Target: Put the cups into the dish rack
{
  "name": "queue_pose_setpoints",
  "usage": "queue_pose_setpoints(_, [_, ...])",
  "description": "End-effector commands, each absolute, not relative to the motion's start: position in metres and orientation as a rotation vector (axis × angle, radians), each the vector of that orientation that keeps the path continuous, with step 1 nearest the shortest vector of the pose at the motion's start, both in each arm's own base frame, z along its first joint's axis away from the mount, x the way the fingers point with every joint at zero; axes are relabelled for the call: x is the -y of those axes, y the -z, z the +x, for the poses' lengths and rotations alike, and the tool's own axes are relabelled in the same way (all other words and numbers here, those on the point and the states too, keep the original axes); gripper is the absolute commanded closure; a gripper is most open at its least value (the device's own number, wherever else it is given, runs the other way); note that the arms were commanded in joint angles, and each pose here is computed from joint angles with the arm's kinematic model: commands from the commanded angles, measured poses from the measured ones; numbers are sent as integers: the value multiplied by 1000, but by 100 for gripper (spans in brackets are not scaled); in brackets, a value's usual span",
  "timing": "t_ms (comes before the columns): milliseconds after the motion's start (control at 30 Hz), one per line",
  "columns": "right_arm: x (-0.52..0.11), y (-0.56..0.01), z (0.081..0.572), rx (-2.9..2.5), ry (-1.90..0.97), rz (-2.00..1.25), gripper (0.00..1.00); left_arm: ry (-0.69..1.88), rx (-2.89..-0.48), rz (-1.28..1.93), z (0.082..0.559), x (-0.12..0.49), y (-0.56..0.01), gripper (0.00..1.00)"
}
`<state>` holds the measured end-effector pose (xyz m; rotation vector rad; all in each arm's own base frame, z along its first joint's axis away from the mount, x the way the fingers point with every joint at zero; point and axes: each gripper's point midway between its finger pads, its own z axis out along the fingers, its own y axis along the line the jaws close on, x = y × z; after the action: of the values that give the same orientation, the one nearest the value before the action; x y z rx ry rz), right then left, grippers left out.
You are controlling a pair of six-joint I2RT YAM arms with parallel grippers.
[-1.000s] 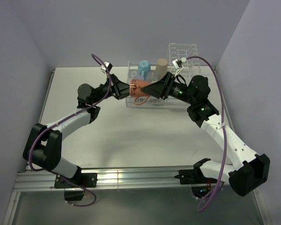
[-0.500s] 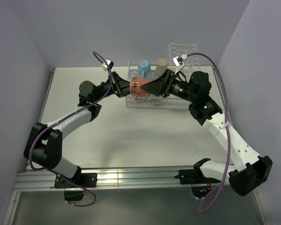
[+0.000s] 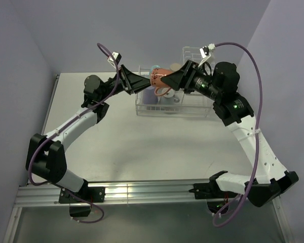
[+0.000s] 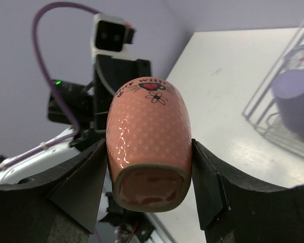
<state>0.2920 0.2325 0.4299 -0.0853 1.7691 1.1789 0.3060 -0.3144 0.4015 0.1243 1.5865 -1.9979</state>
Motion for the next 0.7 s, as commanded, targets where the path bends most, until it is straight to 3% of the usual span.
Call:
queue_pose_setpoints(0, [-209,-454,307,-1719,-1037,-43,100,1927,-1533,122,318,307,-429,60])
queue_pose_setpoints(267, [-165,-458,352,-1759,-785,63,100,1672,-1640,-10,370,276,-429,58])
queue_pose_setpoints(500, [-112,-432,411,-1885,-470,159,100,1318,-1890,-127,406,248,-390,57])
queue_pose_setpoints(667, [-78,-446,444,-1891,-320,183,100,1139,-2049,-153,409,234,-347,57])
